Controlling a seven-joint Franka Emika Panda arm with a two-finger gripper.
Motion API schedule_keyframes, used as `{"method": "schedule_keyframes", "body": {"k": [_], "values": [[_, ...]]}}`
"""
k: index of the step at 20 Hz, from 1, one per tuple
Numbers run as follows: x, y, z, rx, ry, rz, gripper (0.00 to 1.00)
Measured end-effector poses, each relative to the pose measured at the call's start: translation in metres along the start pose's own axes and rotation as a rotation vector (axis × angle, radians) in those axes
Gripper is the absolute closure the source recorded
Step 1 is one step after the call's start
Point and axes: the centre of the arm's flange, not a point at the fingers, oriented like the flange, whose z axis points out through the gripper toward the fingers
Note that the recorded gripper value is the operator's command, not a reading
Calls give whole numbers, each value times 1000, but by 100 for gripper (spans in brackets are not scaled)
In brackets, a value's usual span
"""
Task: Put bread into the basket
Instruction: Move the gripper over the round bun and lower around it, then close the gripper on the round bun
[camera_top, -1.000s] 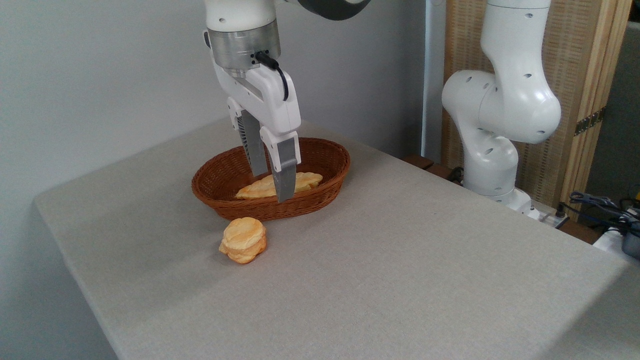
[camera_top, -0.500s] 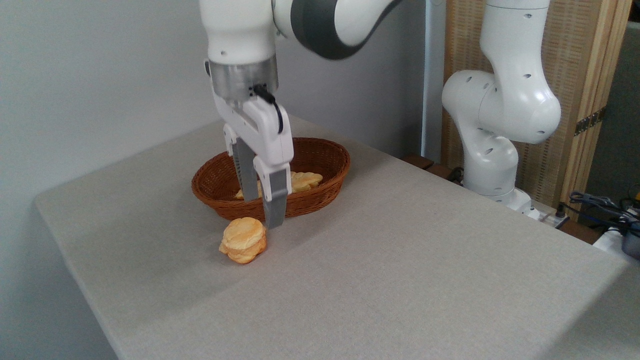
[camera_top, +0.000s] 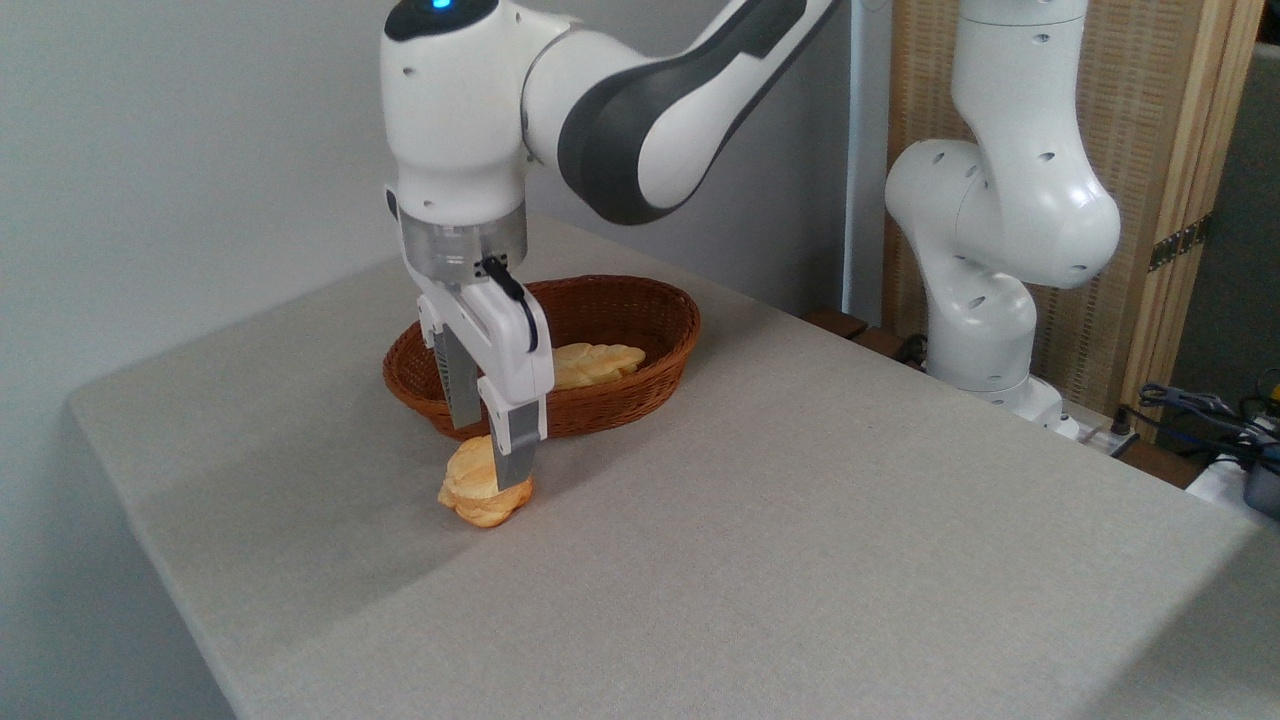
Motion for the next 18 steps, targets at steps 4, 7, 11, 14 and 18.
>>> {"method": "schedule_keyframes", "body": {"k": [4, 7, 11, 14, 18], "values": [[7, 3, 16, -26, 0, 0, 0], [10, 5, 21, -35, 2, 2, 0], [14, 9, 26, -46, -1, 6, 0], [14, 9, 34, -55, -11, 7, 0], [16, 7, 40, -52, -10, 7, 0]]}}
